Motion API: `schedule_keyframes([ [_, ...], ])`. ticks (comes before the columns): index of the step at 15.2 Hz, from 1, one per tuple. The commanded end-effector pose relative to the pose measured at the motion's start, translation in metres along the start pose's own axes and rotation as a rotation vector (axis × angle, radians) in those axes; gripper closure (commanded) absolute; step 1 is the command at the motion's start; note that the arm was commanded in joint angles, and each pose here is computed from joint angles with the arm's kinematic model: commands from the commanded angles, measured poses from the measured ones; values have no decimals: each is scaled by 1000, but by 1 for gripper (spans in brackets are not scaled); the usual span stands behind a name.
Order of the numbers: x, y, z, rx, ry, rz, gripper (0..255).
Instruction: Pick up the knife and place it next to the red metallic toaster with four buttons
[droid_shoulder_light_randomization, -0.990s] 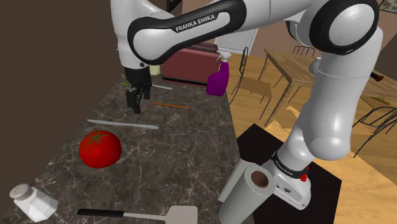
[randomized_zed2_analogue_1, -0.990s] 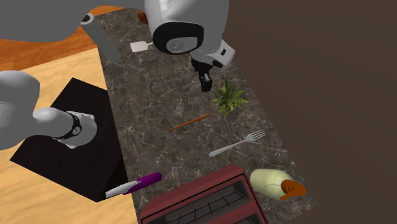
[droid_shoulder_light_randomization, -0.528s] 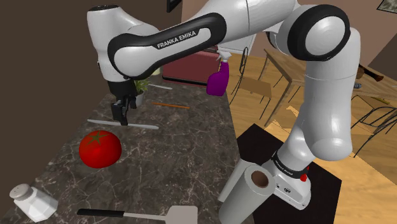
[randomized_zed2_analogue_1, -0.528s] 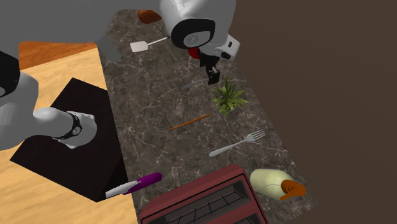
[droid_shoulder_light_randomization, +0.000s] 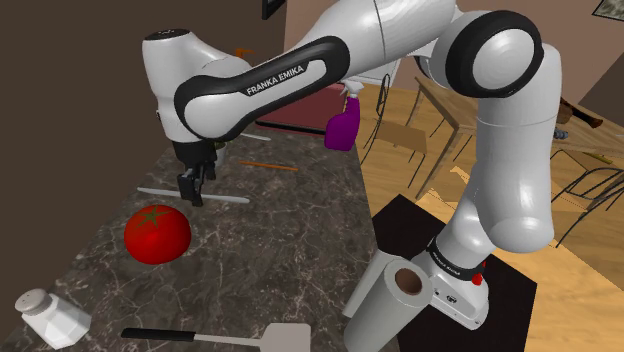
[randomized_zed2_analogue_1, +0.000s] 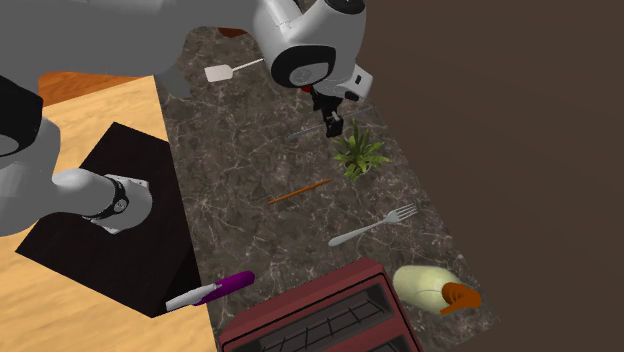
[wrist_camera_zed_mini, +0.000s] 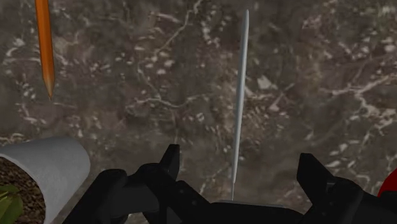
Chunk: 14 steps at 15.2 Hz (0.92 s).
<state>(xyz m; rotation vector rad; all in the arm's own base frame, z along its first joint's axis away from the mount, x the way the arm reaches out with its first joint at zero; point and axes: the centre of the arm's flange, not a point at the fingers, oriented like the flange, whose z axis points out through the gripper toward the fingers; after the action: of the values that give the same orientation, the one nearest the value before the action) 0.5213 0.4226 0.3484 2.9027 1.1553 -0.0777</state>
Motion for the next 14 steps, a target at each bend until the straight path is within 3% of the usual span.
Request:
schedule_keyframes([
  [1, 0, 0, 0, 0, 0, 0, 0],
  [4, 0, 0, 0, 0, 0, 0, 0],
  [5, 0, 0, 0, 0, 0, 0, 255],
  [14, 0, 0, 0, 0, 0, 0, 255],
])
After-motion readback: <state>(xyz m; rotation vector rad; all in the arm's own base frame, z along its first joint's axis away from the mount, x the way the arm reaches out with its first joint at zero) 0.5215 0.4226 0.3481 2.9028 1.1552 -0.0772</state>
